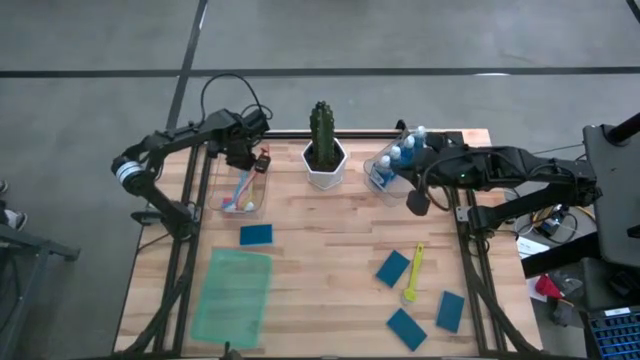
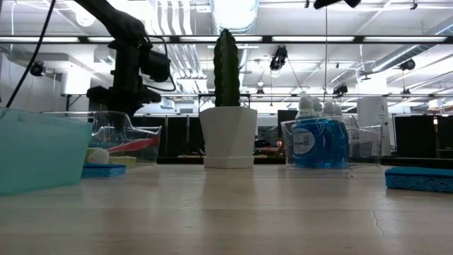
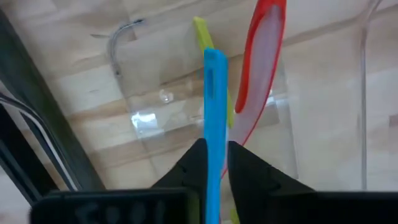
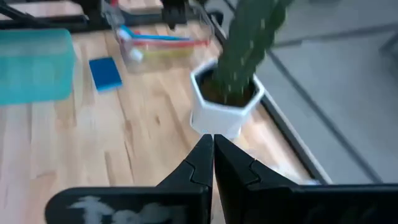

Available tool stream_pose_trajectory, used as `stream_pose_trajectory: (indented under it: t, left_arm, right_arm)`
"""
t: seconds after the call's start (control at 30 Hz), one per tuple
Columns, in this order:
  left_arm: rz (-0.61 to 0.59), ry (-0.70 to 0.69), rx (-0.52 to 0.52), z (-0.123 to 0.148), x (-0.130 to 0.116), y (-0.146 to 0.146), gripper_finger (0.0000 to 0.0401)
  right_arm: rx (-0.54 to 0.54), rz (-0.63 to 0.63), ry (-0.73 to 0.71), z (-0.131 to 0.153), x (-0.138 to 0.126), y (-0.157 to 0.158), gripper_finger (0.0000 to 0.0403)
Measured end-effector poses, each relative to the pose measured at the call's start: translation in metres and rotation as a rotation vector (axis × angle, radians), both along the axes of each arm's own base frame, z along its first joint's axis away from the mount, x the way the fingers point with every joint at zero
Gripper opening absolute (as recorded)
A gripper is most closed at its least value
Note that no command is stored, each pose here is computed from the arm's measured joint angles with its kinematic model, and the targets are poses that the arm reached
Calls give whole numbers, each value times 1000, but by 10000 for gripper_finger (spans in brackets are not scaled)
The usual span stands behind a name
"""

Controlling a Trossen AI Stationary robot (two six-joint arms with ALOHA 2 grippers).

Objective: Pick & Place Kitchen Sink Supplies
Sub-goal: Put the blue dish brush into the left transparent bin, then put the green dish brush into the left transparent bin

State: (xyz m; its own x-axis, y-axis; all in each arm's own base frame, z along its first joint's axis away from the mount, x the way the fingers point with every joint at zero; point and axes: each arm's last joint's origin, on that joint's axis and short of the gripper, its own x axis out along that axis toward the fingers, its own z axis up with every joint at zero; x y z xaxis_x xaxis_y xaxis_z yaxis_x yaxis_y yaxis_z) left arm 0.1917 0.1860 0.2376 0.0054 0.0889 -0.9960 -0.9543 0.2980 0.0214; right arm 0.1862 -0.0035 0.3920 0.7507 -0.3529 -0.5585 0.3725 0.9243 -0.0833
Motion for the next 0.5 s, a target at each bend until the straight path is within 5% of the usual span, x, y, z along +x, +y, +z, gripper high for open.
stream_pose_trajectory:
  t: [0.3,0.5]
  left_arm:
    - [-10,-88,-9,15,4,1,153]
    - [-30,-191,56,46,5,-6,178]
  right_arm:
    - [209,-84,92,-12,-11,2,8]
    - [398,-168,201,-21,-22,4,8]
